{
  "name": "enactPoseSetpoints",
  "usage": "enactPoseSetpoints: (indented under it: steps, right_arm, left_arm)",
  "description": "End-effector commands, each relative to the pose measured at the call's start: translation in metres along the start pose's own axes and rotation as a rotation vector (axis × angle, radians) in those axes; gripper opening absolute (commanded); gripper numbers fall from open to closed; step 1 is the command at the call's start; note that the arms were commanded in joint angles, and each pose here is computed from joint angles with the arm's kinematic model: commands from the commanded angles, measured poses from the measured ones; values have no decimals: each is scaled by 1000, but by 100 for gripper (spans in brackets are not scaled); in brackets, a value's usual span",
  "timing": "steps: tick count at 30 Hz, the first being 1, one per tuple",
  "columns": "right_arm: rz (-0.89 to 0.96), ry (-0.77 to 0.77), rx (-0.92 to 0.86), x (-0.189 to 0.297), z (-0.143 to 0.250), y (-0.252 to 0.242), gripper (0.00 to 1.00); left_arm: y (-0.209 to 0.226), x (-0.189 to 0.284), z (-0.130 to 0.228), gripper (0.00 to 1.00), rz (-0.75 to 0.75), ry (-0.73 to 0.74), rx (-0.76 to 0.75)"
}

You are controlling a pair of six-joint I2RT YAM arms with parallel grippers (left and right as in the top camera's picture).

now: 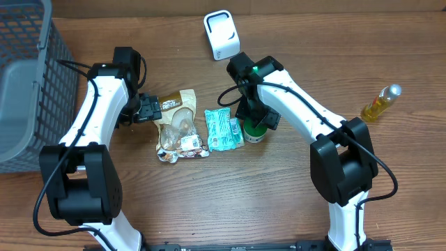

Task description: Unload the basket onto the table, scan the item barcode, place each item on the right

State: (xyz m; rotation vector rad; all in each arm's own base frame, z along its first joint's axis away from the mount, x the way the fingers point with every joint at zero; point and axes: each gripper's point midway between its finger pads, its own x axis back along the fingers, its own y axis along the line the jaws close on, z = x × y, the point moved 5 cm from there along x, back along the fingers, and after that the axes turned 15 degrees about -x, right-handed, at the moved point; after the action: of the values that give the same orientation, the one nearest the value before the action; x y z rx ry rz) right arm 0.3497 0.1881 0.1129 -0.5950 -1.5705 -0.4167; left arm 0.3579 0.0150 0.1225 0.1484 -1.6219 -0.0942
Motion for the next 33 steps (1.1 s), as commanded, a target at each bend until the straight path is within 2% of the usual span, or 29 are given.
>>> enactPoseSetpoints:
  steps: [1, 5, 9, 13, 14, 15, 20, 33]
  right_arm:
    - [52, -103, 58, 0, -16, -8, 70]
    - [86, -187, 58, 2, -26, -12, 70]
    - [80, -202, 130, 2, -28, -8, 71]
    - [69, -150, 128, 1, -22, -9, 83]
    - [53, -116, 126, 0, -17, -7, 89]
    - [35, -84, 126, 0, -14, -5, 100]
    - [-44, 54, 39, 0, 3, 4, 100]
    - [-28, 70, -31, -3, 6, 2, 100]
  left_arm:
    - [2, 1, -4, 100, -9, -9, -15]
    - [2, 1, -4, 100, -9, -9, -15]
    - [2, 1, -4, 99, -9, -9, -15]
    - [2, 1, -4, 100, -9, -9, -15]
    - [2, 1, -4, 100, -9, -9, -15]
    - [2, 1, -4, 100, -9, -9, -15]
    - [2, 1, -4, 99, -9, -8, -15]
    - [2, 1, -4, 100, -9, -9, -15]
